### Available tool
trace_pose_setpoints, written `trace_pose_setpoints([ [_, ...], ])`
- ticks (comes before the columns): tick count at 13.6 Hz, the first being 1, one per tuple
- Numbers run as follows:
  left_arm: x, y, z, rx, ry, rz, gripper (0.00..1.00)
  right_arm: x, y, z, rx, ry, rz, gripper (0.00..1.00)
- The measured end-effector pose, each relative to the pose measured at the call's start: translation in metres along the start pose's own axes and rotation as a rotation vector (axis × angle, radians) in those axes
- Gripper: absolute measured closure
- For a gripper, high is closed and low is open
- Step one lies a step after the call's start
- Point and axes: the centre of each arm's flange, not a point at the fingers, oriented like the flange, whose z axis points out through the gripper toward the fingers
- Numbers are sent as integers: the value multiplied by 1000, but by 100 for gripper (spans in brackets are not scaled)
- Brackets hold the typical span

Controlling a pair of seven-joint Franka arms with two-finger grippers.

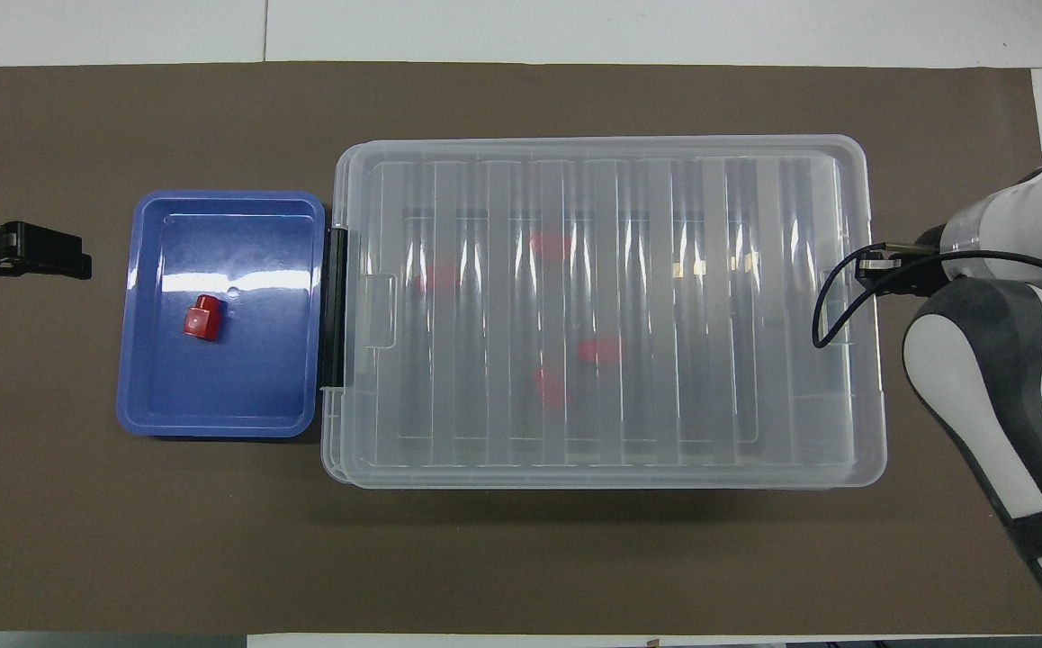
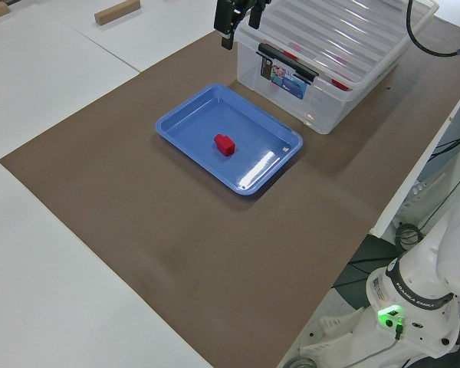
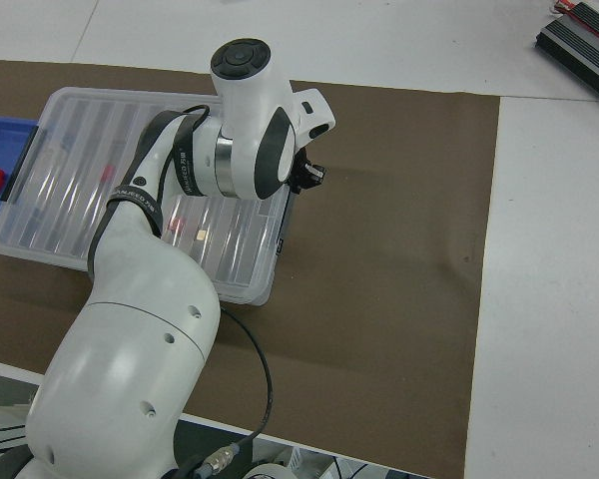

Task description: Place red block in blue tray from box

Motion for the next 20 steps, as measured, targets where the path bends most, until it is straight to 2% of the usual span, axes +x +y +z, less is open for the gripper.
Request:
trace_pose_setpoints([
  [4,0,0,0,0,0,0,0,0,-1,-1,0,0,-1,99],
  [7,0,0,0,0,0,0,0,3,-1,-13,-5,-31,-1,99],
  [12,0,0,0,0,0,0,0,6,20,-95,-16,-92,37,99],
  [14,0,0,0,0,0,0,0,2,33,-124,-19,-114,61,95],
  [15,0,0,0,0,0,0,0,0,41,-131,-19,-124,63,87],
  [17,0,0,0,0,0,0,0,-2,53,-140,-15,-137,-5,65],
  [20,0,0,0,0,0,0,0,-2,71,-158,-10,-119,-31,30],
])
